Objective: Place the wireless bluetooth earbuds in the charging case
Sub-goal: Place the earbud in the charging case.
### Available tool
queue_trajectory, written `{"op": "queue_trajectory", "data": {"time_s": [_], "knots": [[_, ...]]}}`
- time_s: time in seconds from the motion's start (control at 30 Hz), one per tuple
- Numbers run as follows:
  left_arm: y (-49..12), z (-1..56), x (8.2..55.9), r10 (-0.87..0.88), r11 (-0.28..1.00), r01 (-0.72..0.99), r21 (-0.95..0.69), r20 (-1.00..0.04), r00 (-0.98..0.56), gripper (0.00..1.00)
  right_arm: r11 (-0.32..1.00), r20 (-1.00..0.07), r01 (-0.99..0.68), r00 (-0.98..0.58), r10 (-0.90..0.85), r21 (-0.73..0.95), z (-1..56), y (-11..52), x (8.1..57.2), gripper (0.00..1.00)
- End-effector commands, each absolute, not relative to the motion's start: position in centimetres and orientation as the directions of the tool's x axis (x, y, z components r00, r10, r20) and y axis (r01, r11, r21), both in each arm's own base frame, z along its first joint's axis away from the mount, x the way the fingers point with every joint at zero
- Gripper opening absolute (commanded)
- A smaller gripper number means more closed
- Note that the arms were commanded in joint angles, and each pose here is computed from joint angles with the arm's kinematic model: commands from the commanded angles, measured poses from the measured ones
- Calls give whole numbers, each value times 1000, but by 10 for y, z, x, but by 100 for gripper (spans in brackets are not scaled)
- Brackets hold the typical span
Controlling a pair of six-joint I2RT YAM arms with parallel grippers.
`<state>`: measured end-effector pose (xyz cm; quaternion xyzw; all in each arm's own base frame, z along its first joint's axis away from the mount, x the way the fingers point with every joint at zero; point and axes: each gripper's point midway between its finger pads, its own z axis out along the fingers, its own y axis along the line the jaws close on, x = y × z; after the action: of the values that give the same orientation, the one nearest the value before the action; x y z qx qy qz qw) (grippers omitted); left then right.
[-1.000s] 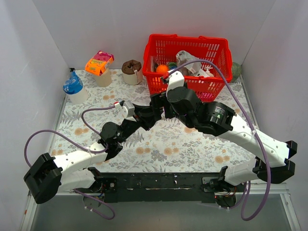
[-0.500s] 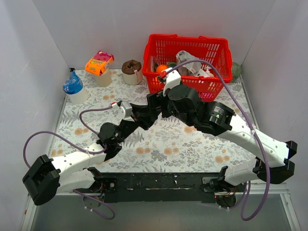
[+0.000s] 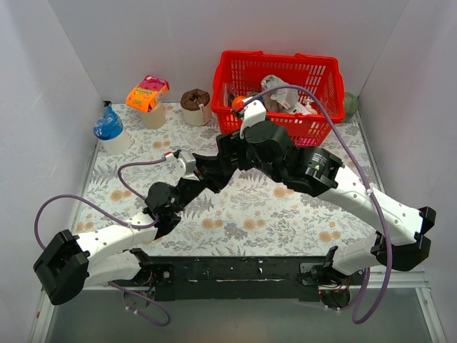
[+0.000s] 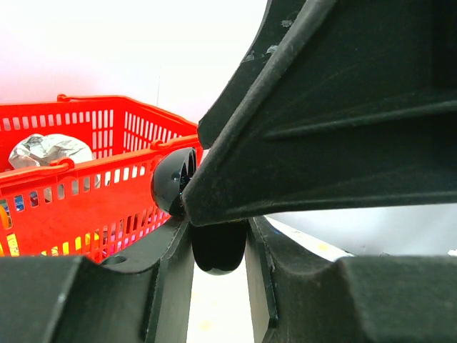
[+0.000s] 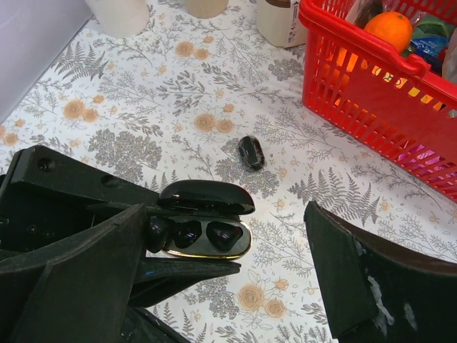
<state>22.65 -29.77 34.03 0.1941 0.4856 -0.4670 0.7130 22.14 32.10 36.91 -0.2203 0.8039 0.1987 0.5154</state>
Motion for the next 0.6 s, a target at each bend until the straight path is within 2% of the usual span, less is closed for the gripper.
{"op": "queue_trajectory", "data": {"time_s": [0.0, 0.57], "knots": [[-291, 372, 221, -529, 481, 864, -149, -835, 151, 0, 831, -933, -543, -347, -93, 119, 386, 306, 221, 98], [-290, 379, 219, -553, 467, 870, -158, -820, 148, 0, 837, -937, -532, -341, -78, 124, 383, 289, 216, 98]]}}
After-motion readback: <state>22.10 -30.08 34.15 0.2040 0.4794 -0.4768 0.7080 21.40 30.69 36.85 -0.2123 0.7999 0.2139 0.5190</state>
